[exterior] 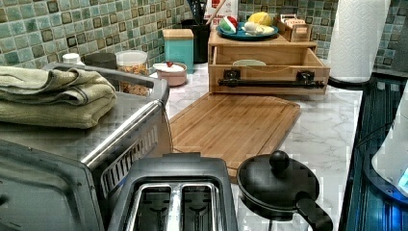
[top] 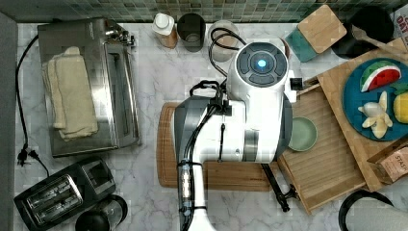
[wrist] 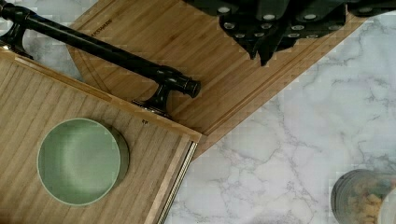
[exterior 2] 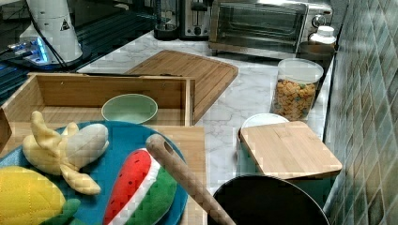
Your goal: Close the drawer.
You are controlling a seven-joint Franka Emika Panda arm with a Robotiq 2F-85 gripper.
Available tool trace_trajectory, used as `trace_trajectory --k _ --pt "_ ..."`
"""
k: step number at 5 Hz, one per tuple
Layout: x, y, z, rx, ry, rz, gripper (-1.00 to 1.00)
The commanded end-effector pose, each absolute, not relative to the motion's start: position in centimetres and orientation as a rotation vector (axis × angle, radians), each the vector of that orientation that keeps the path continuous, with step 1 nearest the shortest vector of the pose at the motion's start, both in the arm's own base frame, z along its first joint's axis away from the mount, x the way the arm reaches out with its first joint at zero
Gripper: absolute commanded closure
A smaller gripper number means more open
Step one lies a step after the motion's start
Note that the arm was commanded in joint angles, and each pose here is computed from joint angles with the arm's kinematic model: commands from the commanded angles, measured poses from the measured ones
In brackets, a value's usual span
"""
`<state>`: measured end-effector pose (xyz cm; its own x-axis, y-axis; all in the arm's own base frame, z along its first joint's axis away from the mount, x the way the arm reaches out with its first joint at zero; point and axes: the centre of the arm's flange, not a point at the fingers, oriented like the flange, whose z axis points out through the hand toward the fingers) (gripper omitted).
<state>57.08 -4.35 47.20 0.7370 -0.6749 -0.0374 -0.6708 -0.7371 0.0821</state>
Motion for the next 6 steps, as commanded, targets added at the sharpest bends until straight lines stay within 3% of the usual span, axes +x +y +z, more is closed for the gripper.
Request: trace_trajectory --k 1,2,3,4,5,6 --pt "57.0 -4.5 46.9 2.864 -1.115 -0.108 1.0" --pt "56.4 -4.1 46.6 2.933 -0.985 -0.141 1.0" --pt "54.2 -2.6 45.5 3.026 -0.652 -0.015 1.0" --pt "53.6 -1.1 44.7 3.05 -0.508 -0.068 1.0" --pt "52.4 0.1 44.0 3.116 -0.309 -0.061 1.0" --pt "49.3 2.2 42.0 3.108 -0.098 0.053 1.0"
